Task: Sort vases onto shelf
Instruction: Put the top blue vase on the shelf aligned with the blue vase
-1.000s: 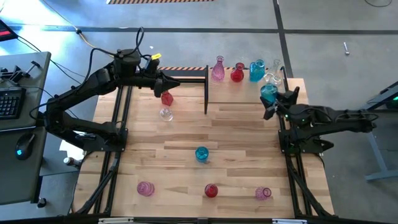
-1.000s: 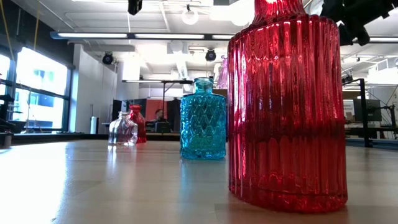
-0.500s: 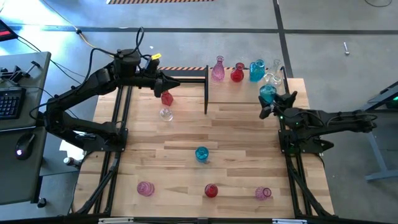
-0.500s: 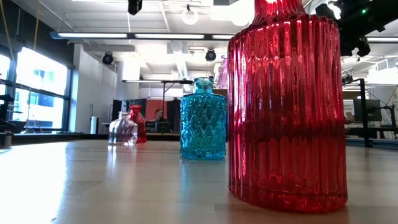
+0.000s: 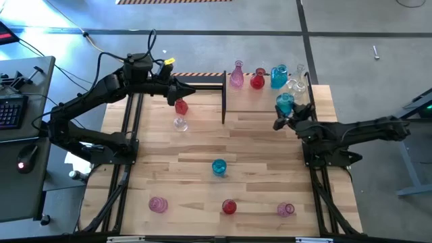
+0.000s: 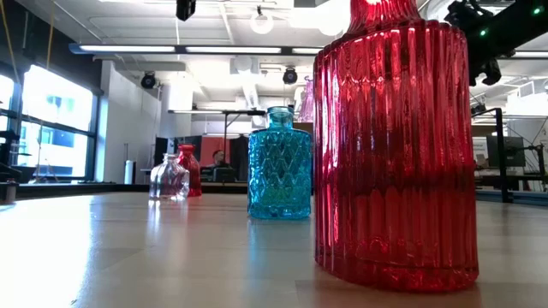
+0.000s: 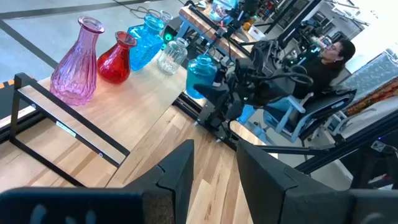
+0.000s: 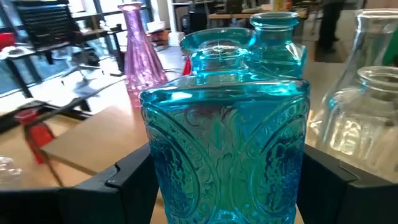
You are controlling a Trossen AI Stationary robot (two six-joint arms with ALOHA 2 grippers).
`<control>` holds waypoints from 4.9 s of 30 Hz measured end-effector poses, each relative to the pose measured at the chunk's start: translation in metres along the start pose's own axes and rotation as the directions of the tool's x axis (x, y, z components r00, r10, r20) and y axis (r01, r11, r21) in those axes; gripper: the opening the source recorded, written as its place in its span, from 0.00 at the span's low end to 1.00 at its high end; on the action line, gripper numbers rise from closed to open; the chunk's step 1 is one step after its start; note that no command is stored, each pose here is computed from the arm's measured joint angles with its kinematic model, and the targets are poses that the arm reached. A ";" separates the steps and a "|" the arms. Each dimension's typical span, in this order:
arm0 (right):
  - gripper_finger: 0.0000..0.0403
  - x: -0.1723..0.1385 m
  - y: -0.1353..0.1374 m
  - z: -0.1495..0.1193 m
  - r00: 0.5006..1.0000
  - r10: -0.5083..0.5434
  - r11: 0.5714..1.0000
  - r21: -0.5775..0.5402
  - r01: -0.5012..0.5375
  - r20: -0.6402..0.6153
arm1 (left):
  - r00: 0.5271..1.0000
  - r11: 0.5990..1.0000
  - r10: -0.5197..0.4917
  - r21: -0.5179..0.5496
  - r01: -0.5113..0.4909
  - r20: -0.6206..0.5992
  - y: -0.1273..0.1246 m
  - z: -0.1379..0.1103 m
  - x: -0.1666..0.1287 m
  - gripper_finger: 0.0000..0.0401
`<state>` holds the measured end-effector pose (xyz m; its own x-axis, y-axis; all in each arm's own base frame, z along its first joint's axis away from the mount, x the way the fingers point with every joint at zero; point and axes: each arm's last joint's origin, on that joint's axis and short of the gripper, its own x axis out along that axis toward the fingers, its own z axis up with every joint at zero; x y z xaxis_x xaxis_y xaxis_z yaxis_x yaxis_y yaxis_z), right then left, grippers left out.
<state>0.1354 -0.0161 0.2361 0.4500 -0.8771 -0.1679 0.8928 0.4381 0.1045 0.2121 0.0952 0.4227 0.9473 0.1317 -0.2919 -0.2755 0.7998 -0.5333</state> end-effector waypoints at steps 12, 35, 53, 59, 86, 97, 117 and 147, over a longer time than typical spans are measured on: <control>0.67 0.012 0.014 -0.018 0.982 -0.182 0.983 0.022 0.181 0.052 | 1.000 1.000 0.000 0.000 0.000 0.000 0.000 0.000 0.000 0.28; 0.67 0.034 0.036 -0.043 0.898 -0.396 0.917 0.122 0.379 0.190 | 1.000 1.000 0.000 0.000 0.000 -0.001 0.000 0.000 0.000 0.28; 0.67 0.059 0.039 -0.054 0.859 -0.477 0.878 0.150 0.455 0.187 | 1.000 1.000 0.000 0.000 0.000 0.000 0.000 0.000 0.000 0.28; 0.67 0.068 0.034 -0.051 0.856 -0.492 0.869 0.152 0.471 0.159 | 1.000 1.000 0.000 0.000 0.000 -0.001 0.000 0.000 0.000 0.28; 0.71 0.096 0.020 -0.038 0.885 -0.461 0.885 0.105 0.453 0.071 | 1.000 1.000 0.000 0.000 0.000 0.000 0.000 0.000 0.000 0.28; 0.78 0.097 0.020 -0.038 0.893 -0.446 0.891 0.118 0.437 0.063 | 1.000 1.000 0.000 0.000 0.000 -0.001 0.000 0.000 0.000 0.28; 0.86 0.093 0.019 -0.030 0.883 -0.461 0.883 0.141 0.447 0.088 | 1.000 1.000 0.000 0.000 0.000 0.000 0.000 0.000 0.000 0.28; 0.93 0.074 0.012 0.010 0.935 -0.322 0.937 0.192 0.293 0.145 | 1.000 1.000 0.000 0.000 0.000 -0.001 0.000 0.000 0.000 0.28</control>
<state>0.1791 -0.0780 0.2347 0.1305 -0.9903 -0.0482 0.9646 0.1156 0.2371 0.2121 0.0952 0.4227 0.9472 0.1312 -0.2925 -0.2755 0.7997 -0.5335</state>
